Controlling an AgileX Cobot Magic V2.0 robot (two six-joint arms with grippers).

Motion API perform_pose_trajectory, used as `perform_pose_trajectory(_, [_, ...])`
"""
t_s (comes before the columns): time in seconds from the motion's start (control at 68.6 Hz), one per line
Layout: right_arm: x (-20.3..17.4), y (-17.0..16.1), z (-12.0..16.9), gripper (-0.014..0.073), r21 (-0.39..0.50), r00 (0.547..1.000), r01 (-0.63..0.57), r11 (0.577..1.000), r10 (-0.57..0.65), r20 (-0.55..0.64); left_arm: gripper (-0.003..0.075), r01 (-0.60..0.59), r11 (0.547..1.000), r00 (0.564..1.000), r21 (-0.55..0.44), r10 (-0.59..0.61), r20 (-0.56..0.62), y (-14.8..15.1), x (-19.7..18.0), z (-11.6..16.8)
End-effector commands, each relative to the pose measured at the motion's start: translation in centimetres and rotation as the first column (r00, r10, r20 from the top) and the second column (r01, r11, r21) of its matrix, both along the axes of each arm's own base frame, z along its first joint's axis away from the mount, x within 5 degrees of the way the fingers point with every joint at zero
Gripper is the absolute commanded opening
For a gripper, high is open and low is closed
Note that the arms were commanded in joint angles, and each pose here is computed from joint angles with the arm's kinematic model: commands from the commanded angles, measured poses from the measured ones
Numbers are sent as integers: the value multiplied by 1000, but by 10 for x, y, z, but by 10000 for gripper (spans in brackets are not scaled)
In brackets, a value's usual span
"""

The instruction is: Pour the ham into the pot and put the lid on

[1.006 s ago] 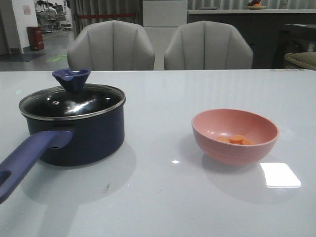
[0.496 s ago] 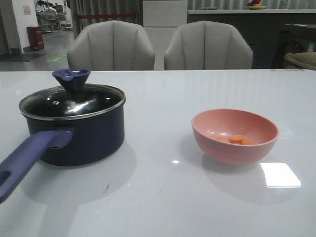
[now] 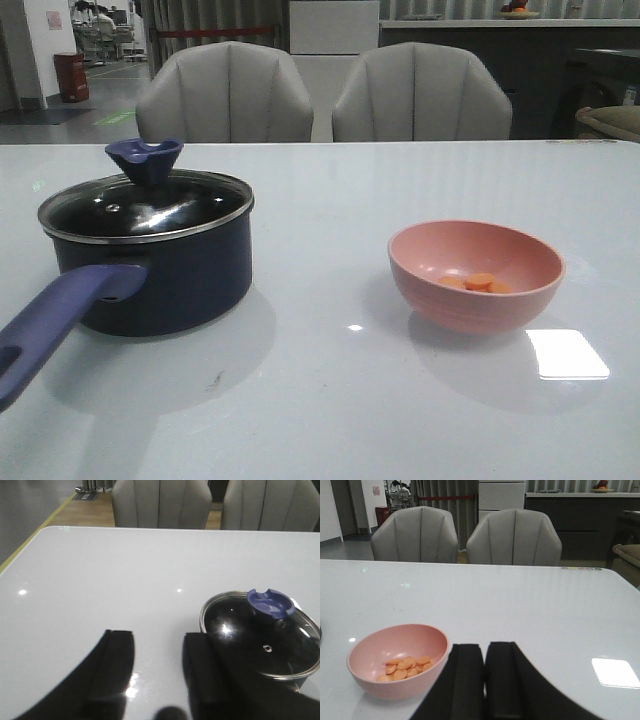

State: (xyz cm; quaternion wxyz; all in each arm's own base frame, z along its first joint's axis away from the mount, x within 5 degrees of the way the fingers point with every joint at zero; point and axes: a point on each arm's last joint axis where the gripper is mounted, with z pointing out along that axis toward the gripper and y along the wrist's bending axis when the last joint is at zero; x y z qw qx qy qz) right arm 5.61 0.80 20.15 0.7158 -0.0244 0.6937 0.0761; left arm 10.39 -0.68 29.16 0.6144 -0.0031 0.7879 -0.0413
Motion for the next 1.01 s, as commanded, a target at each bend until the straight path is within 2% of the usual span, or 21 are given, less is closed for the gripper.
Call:
perform_pose_trajectory(0.0, [-2, 0, 10, 165, -2, 995, 4, 1000, -4, 103, 559, 2, 1000, 995, -12, -1, 102, 0, 3, 18])
perform_pose_trajectory(0.058, [-2, 0, 10, 165, -2, 995, 4, 1000, -4, 103, 596, 2, 1000, 995, -24, 0, 99, -1, 3, 18])
perform_pose_trajectory(0.16, [-2, 0, 10, 165, -2, 995, 4, 1000, -4, 103, 588, 4, 998, 995, -59, 2, 99, -1, 3, 17])
perform_pose_trajectory(0.233, [-2, 0, 10, 165, -2, 995, 4, 1000, -4, 103, 584, 9, 995, 990, -101, 6, 143, -2, 4, 18])
perform_pose_trajectory(0.306, [-2, 0, 10, 165, -2, 995, 4, 1000, -4, 103, 588, 9, 995, 990, -96, 5, 141, -2, 3, 24])
perform_pose_trajectory(0.481, [-2, 0, 10, 165, -2, 995, 4, 1000, -4, 103, 636, -9, 1000, 998, -25, 7, -67, -2, 21, 50])
perform_pose_trajectory(0.554, [-2, 0, 10, 165, -2, 995, 4, 1000, -4, 103, 650, -14, 1000, 987, -15, 12, -160, -2, 35, 58])
perform_pose_trajectory(0.7, [-2, 0, 10, 165, -2, 995, 4, 1000, -4, 103, 649, -7, 1000, 962, -8, 4, -274, -7, 67, 74])
perform_pose_trajectory(0.816, [-2, 0, 10, 165, -2, 995, 4, 1000, -4, 103, 646, 52, 999, 936, 14, -44, -350, -20, 99, 78])
perform_pose_trajectory(0.991, [-2, 0, 10, 165, -2, 995, 4, 1000, -4, 103, 634, 169, 985, 887, 21, -143, -439, -56, 142, 72])
